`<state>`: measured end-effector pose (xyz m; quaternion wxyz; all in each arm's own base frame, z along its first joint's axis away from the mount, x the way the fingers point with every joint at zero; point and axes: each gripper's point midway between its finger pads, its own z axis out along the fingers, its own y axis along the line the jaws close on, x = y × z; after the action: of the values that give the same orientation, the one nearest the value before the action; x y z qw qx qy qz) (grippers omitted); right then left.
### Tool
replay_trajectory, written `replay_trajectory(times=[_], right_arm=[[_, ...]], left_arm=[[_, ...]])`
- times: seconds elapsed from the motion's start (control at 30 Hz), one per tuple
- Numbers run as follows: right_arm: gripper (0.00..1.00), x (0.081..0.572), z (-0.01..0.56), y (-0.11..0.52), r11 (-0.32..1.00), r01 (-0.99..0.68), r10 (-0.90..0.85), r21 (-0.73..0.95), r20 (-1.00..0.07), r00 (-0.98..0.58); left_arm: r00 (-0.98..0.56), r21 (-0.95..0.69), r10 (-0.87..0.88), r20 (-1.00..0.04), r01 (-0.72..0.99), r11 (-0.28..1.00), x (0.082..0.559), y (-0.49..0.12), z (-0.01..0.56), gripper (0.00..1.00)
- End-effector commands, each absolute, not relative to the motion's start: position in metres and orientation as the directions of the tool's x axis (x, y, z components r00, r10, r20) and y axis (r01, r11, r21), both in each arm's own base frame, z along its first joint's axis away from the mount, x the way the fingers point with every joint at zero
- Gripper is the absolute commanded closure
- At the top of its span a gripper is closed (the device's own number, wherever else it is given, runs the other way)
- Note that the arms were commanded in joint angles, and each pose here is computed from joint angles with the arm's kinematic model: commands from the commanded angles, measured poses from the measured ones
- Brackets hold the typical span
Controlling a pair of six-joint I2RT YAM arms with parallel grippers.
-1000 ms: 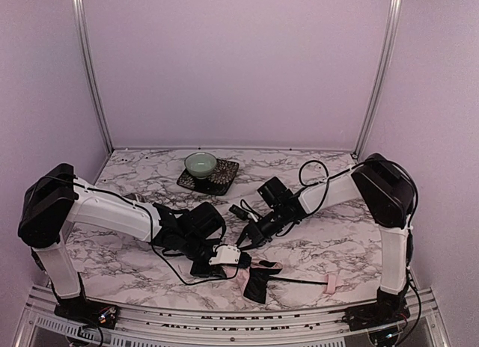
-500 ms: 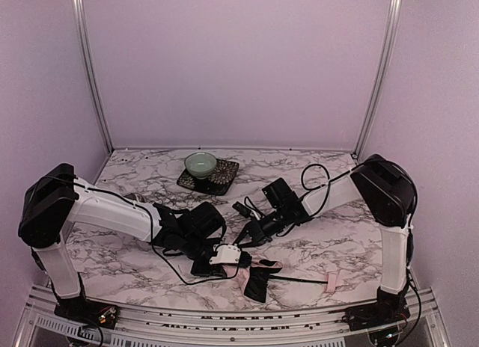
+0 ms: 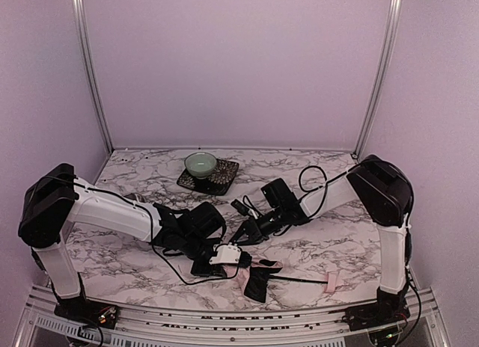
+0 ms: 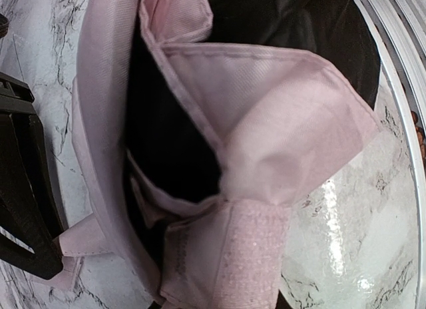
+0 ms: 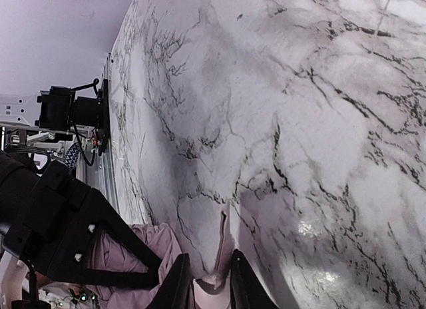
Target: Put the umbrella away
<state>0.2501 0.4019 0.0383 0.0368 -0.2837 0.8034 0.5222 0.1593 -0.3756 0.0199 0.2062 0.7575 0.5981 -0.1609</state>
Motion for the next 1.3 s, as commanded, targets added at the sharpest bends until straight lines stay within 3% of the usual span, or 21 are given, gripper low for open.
replay_trajectory(times=[0.0, 0.17, 0.3, 0.53, 0.87, 1.13, 1.27], right_arm=[[0.77, 0.253, 0.036, 0.415, 0.275, -0.519, -0.424, 0.809, -0.382, -0.821], [0.86, 0.253, 0.038, 0.420, 0.259, -0.525, -0.426, 0.811, -0.392, -0.815], [1.00, 0.256, 0.056, 0.424, 0.211, -0.542, -0.393, 0.813, -0.437, -0.809], [1.00, 0.305, 0.095, 0.400, 0.264, -0.599, -0.238, 0.756, -0.551, -0.800], [1.00, 0.345, 0.094, 0.339, 0.439, -0.544, -0.111, 0.715, -0.557, -0.823], [1.00, 0.343, 0.083, 0.324, 0.477, -0.535, -0.147, 0.697, -0.537, -0.831], [1.00, 0.341, 0.067, 0.312, 0.560, -0.527, -0.204, 0.640, -0.510, -0.836]], left_arm=[[0.192, -0.002, 0.943, -0.271, 0.980, -0.200, 0.140, -0.319, -0.032, 1.00], [0.191, -0.005, 0.943, -0.271, 0.980, -0.200, 0.139, -0.318, -0.032, 1.00], [0.191, -0.007, 0.943, -0.273, 0.980, -0.201, 0.139, -0.319, -0.032, 1.00], [0.194, -0.032, 0.933, -0.302, 0.977, -0.213, 0.133, -0.321, -0.026, 1.00], [0.197, -0.052, 0.923, -0.331, 0.973, -0.226, 0.128, -0.324, -0.020, 1.00], [0.094, -0.048, 0.871, -0.482, 0.990, -0.134, 0.151, -0.342, 0.020, 1.00], [0.095, -0.018, 0.865, -0.492, 0.993, -0.120, 0.158, -0.340, 0.025, 1.00]])
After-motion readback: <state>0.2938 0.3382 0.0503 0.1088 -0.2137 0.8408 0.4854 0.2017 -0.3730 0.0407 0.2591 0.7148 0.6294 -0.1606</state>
